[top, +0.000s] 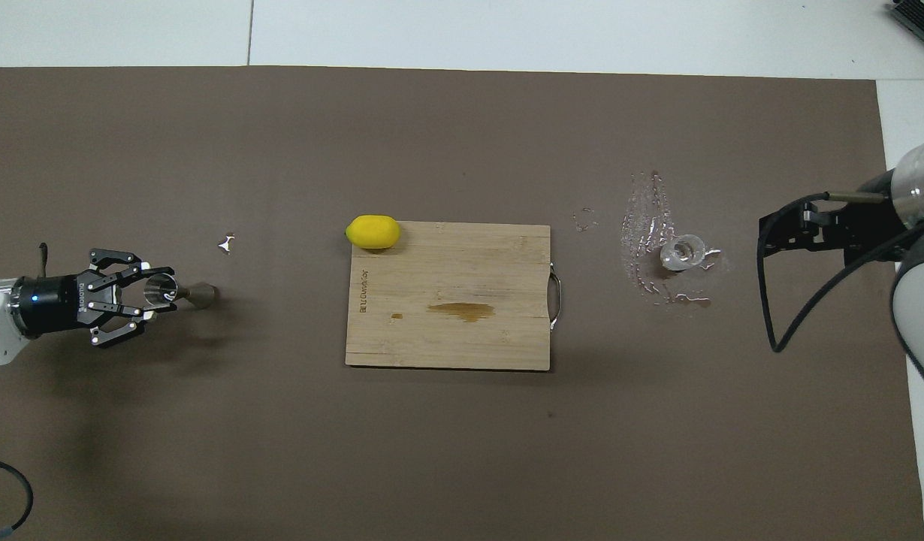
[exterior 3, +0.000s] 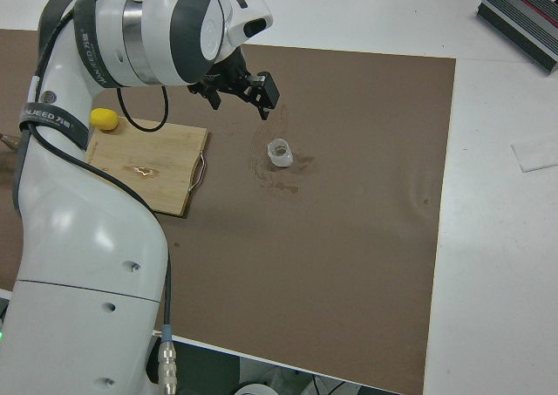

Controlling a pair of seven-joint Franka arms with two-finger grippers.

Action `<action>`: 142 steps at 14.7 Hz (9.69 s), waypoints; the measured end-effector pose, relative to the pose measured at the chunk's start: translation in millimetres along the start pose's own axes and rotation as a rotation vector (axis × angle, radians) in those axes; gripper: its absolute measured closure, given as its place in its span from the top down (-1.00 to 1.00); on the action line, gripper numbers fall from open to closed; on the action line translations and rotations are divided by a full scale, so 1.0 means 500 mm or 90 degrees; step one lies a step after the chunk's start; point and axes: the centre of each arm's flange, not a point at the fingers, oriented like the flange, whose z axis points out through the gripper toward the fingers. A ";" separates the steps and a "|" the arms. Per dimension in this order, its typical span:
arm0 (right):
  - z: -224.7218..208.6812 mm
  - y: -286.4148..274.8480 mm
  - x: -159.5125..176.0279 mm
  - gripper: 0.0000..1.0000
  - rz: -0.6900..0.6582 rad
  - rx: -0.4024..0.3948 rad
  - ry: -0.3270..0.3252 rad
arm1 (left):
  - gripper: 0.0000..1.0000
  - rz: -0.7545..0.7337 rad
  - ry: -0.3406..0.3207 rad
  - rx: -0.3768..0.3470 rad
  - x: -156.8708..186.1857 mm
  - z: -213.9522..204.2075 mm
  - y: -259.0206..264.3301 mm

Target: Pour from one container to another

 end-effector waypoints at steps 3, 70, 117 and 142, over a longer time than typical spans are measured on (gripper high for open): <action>0.000 0.000 0.000 1.00 0.000 0.000 0.000 | 0.02 -0.008 0.011 -0.039 0.029 0.080 -0.015; -0.004 0.052 0.010 1.00 0.031 0.003 0.007 | 1.00 0.114 -0.255 -0.081 0.072 0.024 0.023; 0.693 0.207 0.162 1.00 0.791 0.338 -0.355 | 1.00 -0.473 -0.752 0.396 0.673 -0.019 -0.031; 0.431 -0.251 0.104 0.01 0.745 0.277 -0.263 | 1.00 -0.754 -0.643 0.679 0.748 0.032 0.016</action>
